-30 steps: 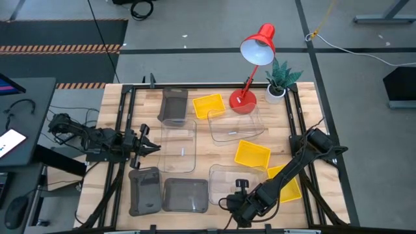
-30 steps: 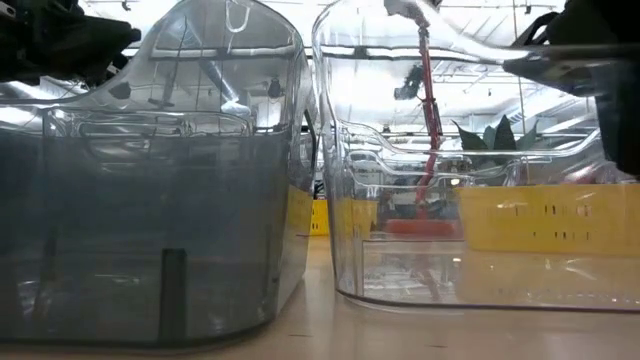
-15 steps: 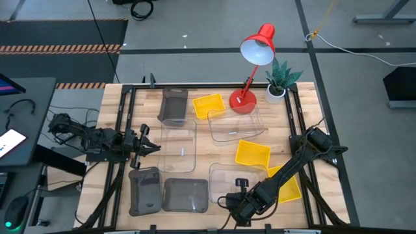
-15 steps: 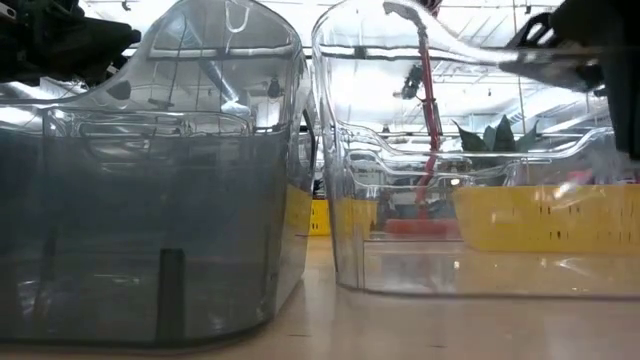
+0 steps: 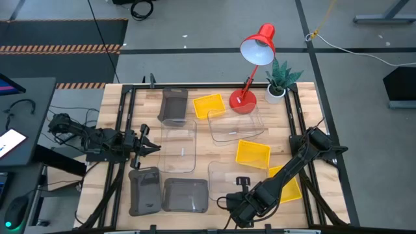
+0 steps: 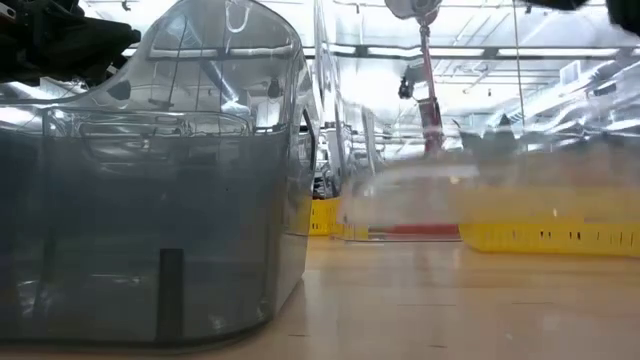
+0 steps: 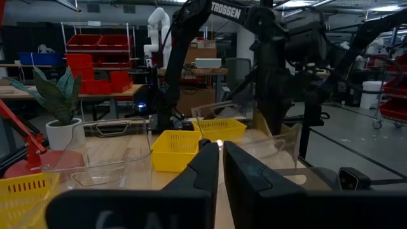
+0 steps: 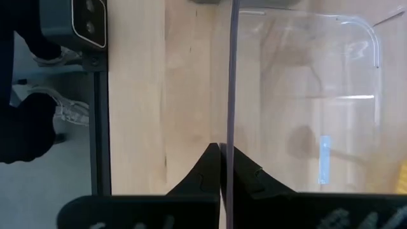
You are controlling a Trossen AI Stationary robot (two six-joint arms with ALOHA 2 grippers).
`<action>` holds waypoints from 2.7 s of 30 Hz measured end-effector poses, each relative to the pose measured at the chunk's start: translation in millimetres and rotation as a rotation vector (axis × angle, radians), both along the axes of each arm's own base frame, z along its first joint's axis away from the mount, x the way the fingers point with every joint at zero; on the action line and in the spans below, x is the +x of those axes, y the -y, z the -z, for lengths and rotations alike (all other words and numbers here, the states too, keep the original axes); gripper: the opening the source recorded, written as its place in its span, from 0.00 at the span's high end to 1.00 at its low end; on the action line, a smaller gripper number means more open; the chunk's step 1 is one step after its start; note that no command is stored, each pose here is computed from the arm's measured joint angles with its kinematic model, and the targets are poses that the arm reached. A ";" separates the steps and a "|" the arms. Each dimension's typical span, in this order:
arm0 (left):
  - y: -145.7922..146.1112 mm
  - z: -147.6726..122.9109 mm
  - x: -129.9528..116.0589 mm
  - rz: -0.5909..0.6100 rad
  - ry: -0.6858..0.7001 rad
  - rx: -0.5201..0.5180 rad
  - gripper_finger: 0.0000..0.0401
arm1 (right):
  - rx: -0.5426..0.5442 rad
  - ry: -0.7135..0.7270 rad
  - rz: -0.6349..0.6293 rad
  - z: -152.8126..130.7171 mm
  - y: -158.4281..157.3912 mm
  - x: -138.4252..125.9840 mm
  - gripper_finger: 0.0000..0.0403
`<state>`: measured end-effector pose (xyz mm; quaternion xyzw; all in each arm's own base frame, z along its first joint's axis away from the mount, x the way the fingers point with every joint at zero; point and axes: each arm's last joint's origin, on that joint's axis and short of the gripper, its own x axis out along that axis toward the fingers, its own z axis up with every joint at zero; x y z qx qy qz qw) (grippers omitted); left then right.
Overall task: Stack baskets by color
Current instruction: Stack the bottom transparent bin on the top transparent bin
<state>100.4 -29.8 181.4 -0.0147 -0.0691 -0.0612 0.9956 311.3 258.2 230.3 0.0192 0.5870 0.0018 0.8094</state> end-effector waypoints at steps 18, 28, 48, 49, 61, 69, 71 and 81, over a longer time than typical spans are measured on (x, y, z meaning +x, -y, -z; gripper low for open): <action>0.0 -0.1 0.0 0.000 0.000 0.000 0.93 | -0.208 0.027 -0.161 -72.6 6.8 -10.1 0.99; 0.0 0.0 0.0 0.000 0.000 0.000 0.91 | -0.323 0.061 -0.258 -106.6 43.1 -17.8 0.99; 0.0 -0.1 0.0 0.000 0.000 0.000 0.93 | -0.344 0.025 -0.344 -93.1 150.5 -28.3 0.99; 0.0 -0.1 0.0 0.000 0.000 0.000 0.93 | -0.349 0.018 -0.340 -89.7 157.6 -31.1 0.99; 0.0 0.0 0.0 0.000 0.000 0.001 0.91 | -0.362 0.048 -0.281 -63.3 229.1 -45.1 0.99; 0.0 0.0 0.0 0.000 0.000 0.000 0.93 | -0.301 0.061 -0.267 -44.9 258.0 -36.3 0.99; 0.0 0.0 0.0 0.000 0.000 0.000 0.93 | -0.279 0.059 -0.261 -38.9 261.6 -36.2 0.99; 0.0 -0.1 0.0 0.000 0.001 0.000 0.92 | -0.251 0.071 -0.210 -18.6 268.3 -37.3 0.88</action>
